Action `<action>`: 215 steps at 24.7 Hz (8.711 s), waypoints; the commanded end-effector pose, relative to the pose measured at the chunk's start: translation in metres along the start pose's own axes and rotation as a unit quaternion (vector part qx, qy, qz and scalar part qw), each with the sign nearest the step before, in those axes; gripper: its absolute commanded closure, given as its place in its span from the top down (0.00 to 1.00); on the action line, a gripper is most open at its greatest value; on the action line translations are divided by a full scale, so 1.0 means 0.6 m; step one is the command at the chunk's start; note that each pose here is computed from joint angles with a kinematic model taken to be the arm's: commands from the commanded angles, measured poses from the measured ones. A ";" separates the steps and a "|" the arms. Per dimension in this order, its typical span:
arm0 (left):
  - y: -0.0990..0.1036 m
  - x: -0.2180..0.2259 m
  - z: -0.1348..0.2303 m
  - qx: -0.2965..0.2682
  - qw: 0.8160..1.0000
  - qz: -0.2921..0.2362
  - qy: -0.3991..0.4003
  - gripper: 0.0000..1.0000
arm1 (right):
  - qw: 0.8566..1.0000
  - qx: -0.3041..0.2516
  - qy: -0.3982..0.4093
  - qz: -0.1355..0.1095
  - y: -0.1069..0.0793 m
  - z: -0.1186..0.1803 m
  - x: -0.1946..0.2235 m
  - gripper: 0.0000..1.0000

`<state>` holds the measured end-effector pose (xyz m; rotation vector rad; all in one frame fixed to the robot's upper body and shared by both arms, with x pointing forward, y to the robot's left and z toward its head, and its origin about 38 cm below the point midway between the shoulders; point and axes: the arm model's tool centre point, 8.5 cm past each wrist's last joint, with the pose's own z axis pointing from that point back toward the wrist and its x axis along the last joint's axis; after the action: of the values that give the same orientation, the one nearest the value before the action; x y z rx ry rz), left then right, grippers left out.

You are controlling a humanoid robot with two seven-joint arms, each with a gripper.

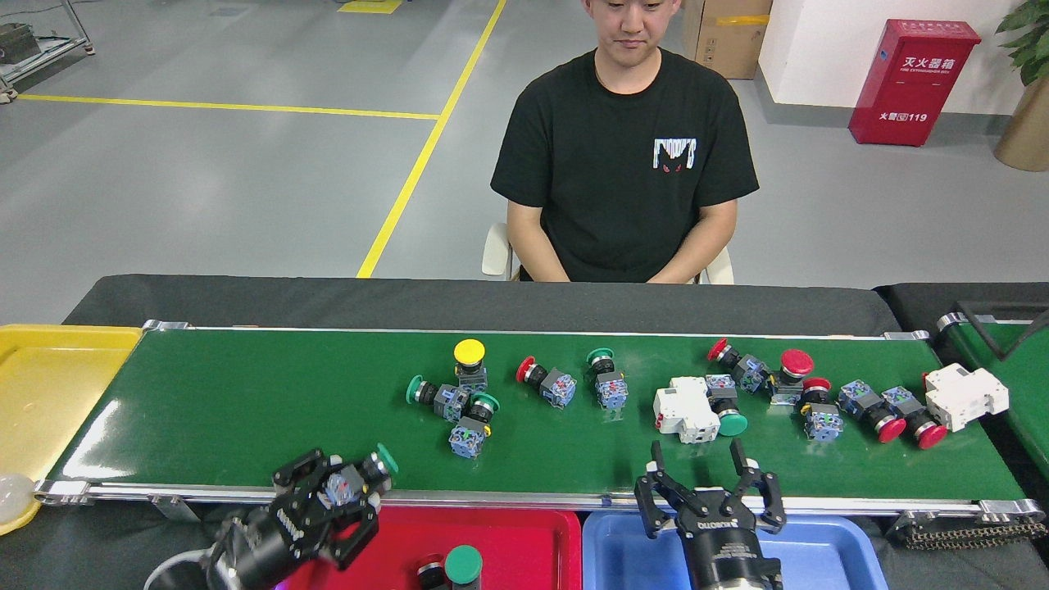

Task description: Pick switch part from conveyor to tray

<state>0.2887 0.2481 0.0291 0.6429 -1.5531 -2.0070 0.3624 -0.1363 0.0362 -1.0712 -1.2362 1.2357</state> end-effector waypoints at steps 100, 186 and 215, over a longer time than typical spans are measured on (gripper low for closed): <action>0.043 -0.245 0.062 -0.026 0.930 0.030 0.365 1.00 | 0.994 0.072 -0.082 -0.013 -0.027 -0.135 0.071 0.14; 0.037 -0.183 0.078 -0.004 0.943 0.016 0.333 1.00 | 0.997 -0.003 0.072 -0.024 -0.004 0.192 -0.259 0.99; -0.001 -0.342 0.003 -0.060 0.926 0.089 0.361 0.18 | 0.998 -0.003 0.059 -0.020 -0.005 0.188 -0.256 0.99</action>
<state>0.4372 0.3798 0.0311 0.9783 -0.9725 -1.4680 0.2562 -0.2944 0.0288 -1.0793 -1.1480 1.1208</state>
